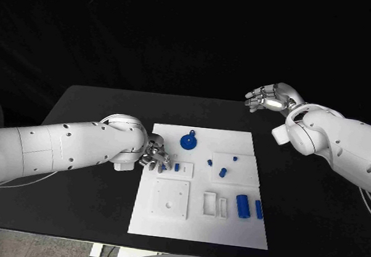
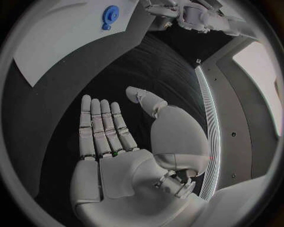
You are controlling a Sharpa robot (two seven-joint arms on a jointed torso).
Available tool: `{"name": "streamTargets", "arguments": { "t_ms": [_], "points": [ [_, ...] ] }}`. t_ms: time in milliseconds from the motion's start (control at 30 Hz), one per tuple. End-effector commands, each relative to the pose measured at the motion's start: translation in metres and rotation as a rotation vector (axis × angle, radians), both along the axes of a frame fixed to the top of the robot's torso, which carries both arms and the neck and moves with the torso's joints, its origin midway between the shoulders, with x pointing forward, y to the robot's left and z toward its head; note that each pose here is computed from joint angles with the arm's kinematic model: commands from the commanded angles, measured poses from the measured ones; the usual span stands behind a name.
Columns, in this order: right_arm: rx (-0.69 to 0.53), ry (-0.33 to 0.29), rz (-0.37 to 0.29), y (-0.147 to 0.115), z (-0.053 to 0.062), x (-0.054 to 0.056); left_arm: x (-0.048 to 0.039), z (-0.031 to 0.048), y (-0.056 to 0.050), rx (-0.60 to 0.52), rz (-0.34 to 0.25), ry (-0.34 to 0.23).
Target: Assemble the parts on the task board
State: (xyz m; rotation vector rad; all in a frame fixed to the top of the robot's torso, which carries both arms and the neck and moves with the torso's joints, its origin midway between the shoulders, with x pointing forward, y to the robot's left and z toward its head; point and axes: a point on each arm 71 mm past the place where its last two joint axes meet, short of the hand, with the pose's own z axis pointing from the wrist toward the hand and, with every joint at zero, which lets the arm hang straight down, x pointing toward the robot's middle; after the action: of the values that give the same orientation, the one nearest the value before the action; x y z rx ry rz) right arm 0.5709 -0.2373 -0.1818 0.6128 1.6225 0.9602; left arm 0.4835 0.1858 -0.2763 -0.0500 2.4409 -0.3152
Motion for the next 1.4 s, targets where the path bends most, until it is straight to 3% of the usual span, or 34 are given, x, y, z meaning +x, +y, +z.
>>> {"name": "streamTargets", "arguments": {
  "t_ms": [33, 433, 1133, 1400],
  "points": [
    [0.003, 0.001, 0.014, 0.002, -0.001, -0.001, -0.0027, -0.004, -0.003, 0.015, -0.01, 0.012],
    [0.003, 0.003, 0.014, 0.002, -0.002, -0.001, -0.0019, -0.0036, -0.003, 0.012, -0.003, 0.003],
    [0.004, 0.002, 0.013, 0.002, -0.002, -0.001, 0.0012, -0.0041, 0.006, 0.027, 0.018, -0.003],
    [0.004, 0.001, 0.01, 0.001, -0.002, -0.001, 0.0045, 0.002, 0.011, -0.053, 0.064, -0.062]
  ]
}}
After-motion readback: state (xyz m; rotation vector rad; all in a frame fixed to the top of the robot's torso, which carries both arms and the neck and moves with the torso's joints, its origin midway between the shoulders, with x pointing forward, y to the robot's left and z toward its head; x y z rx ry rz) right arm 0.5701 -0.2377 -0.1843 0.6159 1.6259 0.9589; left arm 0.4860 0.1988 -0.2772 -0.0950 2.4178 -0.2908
